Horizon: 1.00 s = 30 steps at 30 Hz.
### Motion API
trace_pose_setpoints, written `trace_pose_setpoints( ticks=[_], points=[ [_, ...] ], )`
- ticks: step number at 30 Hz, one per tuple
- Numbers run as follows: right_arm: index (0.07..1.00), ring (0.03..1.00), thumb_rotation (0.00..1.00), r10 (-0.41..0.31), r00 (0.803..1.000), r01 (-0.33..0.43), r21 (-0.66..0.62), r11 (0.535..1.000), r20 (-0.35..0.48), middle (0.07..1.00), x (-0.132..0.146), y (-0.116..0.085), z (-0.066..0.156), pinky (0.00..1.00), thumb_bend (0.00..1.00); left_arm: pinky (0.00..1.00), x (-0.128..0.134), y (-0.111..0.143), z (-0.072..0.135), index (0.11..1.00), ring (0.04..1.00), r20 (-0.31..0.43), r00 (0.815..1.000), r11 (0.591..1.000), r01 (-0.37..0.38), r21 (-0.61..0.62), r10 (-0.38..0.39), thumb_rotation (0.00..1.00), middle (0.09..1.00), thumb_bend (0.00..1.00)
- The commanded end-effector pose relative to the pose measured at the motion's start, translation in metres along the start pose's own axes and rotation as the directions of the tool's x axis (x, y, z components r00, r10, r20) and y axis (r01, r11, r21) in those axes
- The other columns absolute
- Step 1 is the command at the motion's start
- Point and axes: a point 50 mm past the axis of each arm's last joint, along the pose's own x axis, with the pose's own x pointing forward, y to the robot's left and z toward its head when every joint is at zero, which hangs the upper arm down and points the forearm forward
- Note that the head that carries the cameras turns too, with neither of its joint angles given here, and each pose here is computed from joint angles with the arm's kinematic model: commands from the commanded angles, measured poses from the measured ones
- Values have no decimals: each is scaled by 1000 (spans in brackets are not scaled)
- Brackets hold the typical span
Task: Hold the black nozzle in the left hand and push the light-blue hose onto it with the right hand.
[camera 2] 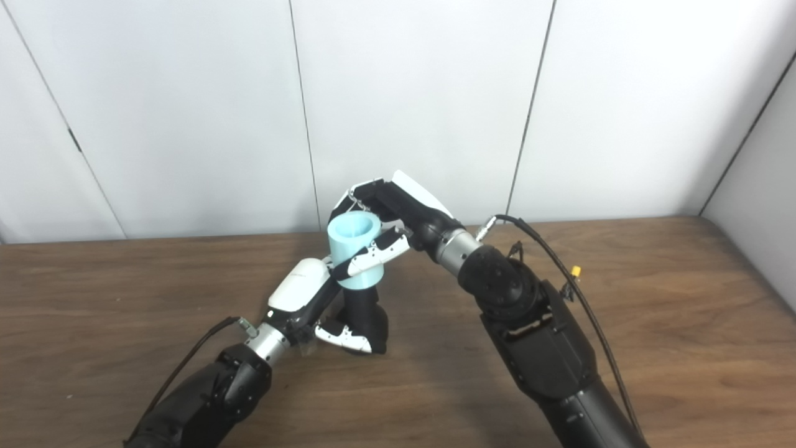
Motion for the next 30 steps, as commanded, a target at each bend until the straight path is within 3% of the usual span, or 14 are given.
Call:
trace_pose_setpoints(
  ticks=[1,19,30],
  points=[
    [508,422,0,-2,997,8,-66,998,82,473,-2,-13,17,321,520,906,-70,-81,-2,495,674,-128,976,981,165,-103,-177,0,475,526],
    [512,423,0,31,999,-30,-72,997,21,476,-6,7,-5,341,519,894,-70,-78,-1,491,667,-125,977,982,161,-97,-173,0,477,526],
    [511,416,0,72,994,-60,-143,988,79,486,4,20,-8,333,518,893,-69,-79,2,492,667,-121,977,982,164,-97,-175,0,477,526]
  ],
)
